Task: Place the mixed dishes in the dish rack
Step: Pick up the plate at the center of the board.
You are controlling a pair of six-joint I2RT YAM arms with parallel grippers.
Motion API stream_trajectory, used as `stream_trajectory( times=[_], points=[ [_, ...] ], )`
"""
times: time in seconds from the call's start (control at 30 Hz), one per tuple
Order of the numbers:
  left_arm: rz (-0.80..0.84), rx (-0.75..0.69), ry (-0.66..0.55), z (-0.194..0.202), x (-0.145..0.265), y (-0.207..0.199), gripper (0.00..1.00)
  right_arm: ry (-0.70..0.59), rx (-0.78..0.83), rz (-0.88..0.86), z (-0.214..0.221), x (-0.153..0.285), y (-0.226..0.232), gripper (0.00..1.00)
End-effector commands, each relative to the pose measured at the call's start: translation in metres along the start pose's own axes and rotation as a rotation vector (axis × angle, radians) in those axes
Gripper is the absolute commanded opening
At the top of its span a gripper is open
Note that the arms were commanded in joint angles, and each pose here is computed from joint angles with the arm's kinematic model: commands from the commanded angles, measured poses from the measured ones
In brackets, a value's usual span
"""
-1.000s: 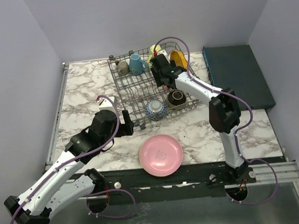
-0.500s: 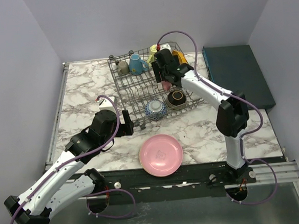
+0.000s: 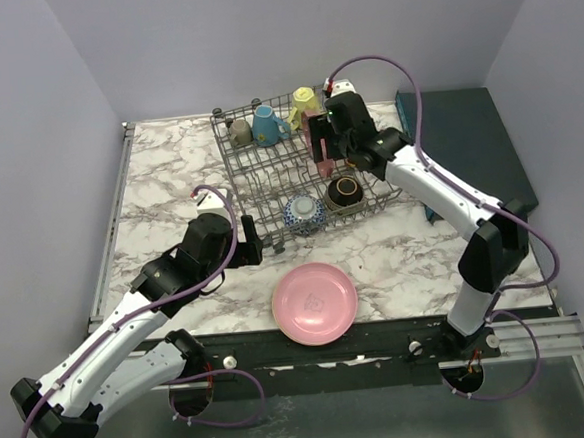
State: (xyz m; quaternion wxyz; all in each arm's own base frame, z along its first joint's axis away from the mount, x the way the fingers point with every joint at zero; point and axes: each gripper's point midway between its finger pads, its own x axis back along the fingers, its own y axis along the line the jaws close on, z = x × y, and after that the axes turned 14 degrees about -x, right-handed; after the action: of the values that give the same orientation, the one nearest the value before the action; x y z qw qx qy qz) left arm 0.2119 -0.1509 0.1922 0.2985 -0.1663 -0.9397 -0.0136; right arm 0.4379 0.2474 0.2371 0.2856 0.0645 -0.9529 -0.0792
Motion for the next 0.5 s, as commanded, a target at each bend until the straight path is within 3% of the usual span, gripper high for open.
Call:
stream_trajectory(
  times=[0.0,0.47],
  points=[
    [0.014,-0.002,0.020,0.006,-0.002,-0.002,0.88,-0.021,-0.047,-0.096,-0.008,0.029,0.008,0.81],
    [0.069,0.043,0.048,0.010,-0.001,-0.014,0.87,0.026,-0.087,-0.212,0.032,0.104,-0.015,0.79]
  ],
)
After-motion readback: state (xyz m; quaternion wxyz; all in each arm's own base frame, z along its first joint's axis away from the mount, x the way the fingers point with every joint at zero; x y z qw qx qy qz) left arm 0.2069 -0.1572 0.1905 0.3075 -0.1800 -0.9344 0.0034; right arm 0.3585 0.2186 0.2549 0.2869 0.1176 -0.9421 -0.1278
